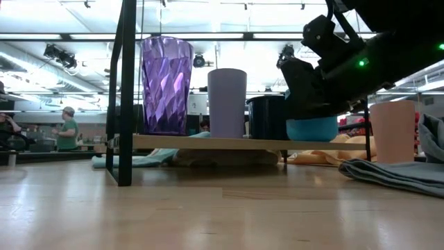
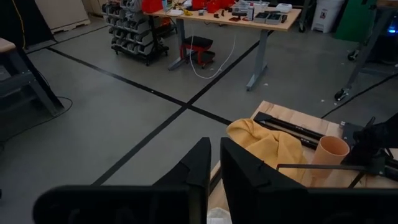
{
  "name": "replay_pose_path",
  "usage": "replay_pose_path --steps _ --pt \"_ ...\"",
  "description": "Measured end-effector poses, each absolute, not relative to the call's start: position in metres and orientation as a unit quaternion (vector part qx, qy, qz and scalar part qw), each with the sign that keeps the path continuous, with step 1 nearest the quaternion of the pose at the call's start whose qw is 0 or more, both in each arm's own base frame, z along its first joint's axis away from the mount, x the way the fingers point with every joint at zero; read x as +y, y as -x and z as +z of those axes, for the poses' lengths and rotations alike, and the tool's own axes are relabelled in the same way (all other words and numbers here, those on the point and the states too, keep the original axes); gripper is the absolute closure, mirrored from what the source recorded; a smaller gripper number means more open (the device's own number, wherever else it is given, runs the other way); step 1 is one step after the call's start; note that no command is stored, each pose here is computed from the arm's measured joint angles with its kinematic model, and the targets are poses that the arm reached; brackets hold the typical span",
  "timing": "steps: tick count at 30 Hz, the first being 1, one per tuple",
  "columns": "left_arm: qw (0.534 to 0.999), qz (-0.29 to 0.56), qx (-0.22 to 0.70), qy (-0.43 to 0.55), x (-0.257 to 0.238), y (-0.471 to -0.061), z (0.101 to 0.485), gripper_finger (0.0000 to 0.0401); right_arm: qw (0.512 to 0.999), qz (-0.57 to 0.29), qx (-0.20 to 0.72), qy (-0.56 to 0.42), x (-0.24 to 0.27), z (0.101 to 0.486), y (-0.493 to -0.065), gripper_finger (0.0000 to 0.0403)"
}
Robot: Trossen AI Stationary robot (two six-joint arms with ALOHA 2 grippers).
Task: Stack small to large cups/mugs on shelf
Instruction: Put the blue mug on the shelf, then put the light brown cup on the shelf
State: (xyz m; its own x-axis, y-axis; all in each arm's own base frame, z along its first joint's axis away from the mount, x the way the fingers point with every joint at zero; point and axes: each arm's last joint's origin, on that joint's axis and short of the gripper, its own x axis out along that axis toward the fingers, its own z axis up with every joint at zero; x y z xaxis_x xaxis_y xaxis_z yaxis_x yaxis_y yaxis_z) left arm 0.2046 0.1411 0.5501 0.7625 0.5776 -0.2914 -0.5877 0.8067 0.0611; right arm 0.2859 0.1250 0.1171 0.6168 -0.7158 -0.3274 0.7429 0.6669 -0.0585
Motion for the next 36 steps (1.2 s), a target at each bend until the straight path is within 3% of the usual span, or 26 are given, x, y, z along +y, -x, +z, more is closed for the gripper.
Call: replay_pose_path --steps 36 --pt "0.939 0.311 0.149 0.018 0.141 -0.205 0.55 0.0361 0.901 -0.399 0.16 -0.05 0.138 0.133 -0.259 0.0274"
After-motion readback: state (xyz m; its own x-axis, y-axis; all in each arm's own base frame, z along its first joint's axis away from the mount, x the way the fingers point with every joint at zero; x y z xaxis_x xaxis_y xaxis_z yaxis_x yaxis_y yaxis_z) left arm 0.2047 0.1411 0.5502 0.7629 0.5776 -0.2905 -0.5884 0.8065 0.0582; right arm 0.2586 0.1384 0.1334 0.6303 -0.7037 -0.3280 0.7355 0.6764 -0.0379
